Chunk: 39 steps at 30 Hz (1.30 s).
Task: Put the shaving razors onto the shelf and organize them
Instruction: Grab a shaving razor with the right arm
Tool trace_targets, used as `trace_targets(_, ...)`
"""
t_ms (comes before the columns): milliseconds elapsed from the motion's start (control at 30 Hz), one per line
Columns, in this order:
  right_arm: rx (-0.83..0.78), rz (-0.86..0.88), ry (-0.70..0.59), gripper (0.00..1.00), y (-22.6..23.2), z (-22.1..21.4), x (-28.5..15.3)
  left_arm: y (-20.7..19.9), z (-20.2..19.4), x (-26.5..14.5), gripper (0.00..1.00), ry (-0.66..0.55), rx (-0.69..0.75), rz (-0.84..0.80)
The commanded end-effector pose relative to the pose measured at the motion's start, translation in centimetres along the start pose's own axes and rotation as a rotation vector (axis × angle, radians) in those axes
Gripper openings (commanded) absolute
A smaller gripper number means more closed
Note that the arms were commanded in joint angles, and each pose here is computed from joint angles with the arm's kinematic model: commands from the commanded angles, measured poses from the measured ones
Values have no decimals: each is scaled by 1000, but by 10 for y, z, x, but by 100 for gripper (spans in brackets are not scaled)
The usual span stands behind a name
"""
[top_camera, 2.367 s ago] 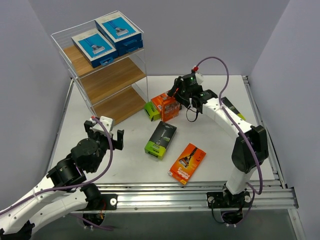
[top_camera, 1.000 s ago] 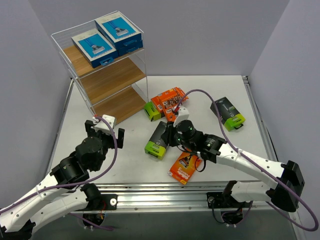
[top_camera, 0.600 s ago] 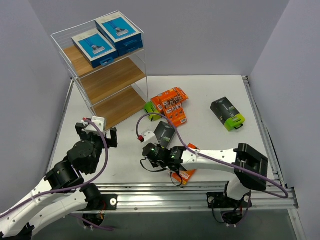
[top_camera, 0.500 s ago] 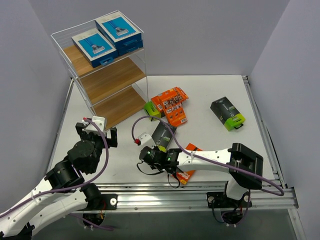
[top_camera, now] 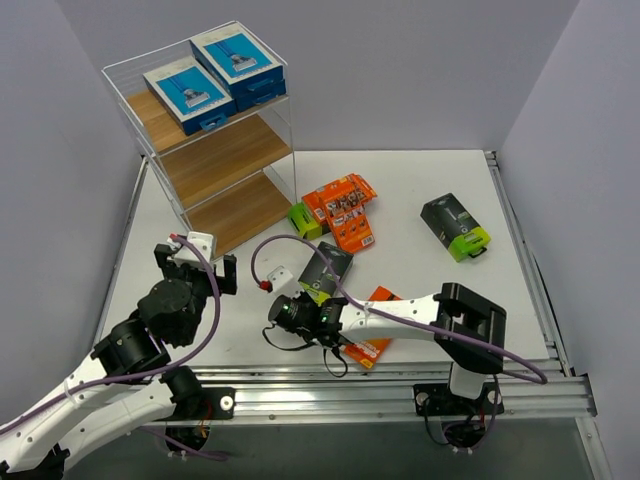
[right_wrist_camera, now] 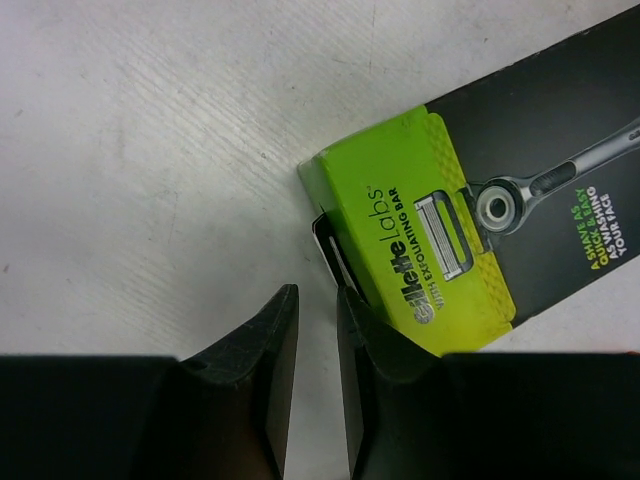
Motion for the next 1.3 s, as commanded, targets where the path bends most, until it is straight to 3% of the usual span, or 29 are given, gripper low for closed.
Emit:
trace_targets(0, -20, -33, -15, 19, 0, 6, 6, 0, 9, 2, 94, -36, -30, -2)
trace_targets(333, -25, -70, -10, 23, -6, 3, 17, -3, 9, 2, 94, -39, -29, -26)
trace_targets(600, -44, -144, -13, 35, -11, 3, 23, -4, 10, 2, 94, -40, -27, -42)
trace_targets(767, -68, -223, -20, 26, -18, 3, 27, -5, 9, 2, 94, -38, -24, -48)
trace_targets(1000, -80, -309, -53, 0, -27, 6, 25, -6, 9, 2, 94, -37, -23, -51)
trace_targets(1267, -47, -246, -83, 0, -21, 24, 11, -6, 9, 3, 94, -32, -19, -46)
Point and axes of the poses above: each gripper's point midway between its finger pads, its own x axis out along the fingers, its own y axis along the line the jaws close on, z = x × y, the point moved 7 cm from there along -x, back along the fingers, and after that the axes turned 9 degrees about x, right-handed, at the moved point
